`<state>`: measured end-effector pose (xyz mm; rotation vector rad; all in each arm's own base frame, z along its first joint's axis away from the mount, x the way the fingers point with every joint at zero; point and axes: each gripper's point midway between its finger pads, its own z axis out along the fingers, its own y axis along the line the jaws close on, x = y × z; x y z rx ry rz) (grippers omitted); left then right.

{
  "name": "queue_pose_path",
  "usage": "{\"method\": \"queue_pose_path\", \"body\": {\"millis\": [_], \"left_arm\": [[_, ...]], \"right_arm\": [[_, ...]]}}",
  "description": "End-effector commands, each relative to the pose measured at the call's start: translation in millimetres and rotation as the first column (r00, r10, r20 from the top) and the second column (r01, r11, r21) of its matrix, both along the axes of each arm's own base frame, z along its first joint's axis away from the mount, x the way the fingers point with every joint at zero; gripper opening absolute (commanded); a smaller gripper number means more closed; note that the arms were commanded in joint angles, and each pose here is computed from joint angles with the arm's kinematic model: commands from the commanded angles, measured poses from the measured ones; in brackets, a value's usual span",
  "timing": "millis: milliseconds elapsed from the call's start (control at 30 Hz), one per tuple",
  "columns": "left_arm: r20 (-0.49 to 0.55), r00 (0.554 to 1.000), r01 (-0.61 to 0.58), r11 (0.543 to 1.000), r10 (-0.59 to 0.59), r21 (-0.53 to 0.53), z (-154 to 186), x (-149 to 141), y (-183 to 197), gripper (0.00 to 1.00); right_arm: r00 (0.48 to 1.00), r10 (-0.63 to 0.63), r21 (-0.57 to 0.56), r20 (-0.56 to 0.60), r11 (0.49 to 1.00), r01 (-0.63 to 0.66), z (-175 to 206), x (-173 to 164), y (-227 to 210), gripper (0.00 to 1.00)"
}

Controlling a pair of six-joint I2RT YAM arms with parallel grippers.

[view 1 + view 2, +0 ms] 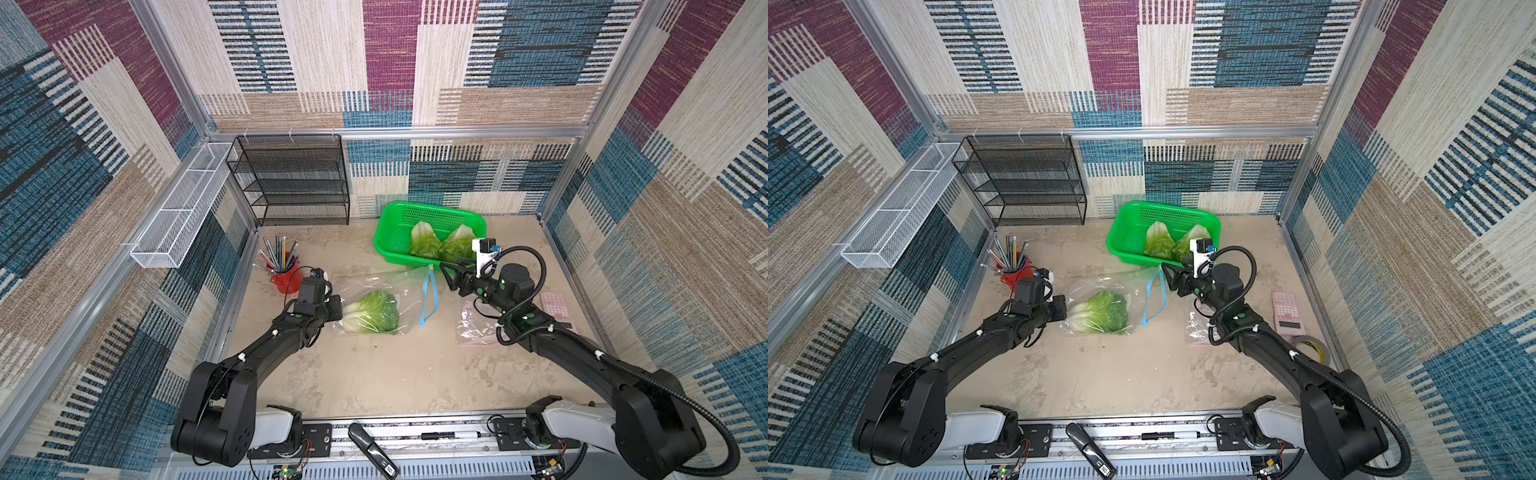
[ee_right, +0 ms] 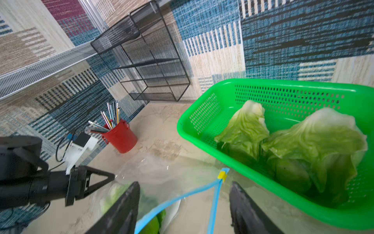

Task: Open the zip-top bag and take out the chinese cabbages
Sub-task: Pick up the Chinese cabbage from the zipper food storage bag.

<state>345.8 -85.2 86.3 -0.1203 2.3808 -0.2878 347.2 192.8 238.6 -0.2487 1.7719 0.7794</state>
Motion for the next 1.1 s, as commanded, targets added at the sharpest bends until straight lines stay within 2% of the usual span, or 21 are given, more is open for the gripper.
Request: {"method": "queue_pose_path", "body": {"millis": [0,167,433,1067], "left_arm": [[0.031,1.0,0.004,1.0,-0.004,-0.027,7.1,4.4,-3.5,0.0],[0.03,1.0,0.006,1.0,-0.005,-0.029,6.6,3.4,-3.8,0.0],[0.028,1.0,0.005,0.999,-0.004,-0.036,5.4,3.0,-4.4,0.0],[0.03,1.0,0.01,0.999,-0.008,-0.051,3.0,4.5,-7.0,0.0]], "right_arm": [[0.995,0.08,0.052,-0.059,0.996,-0.077,-17.7,-24.4,5.7,0.66],[0.981,0.169,0.134,-0.093,0.979,-0.156,-34.4,-46.6,13.2,0.6],[0.94,0.296,0.171,-0.17,0.948,-0.268,-56.6,-48.7,34.2,0.56],[0.891,0.382,0.195,-0.244,0.92,-0.341,-78.6,-43.8,59.2,0.52]]}}
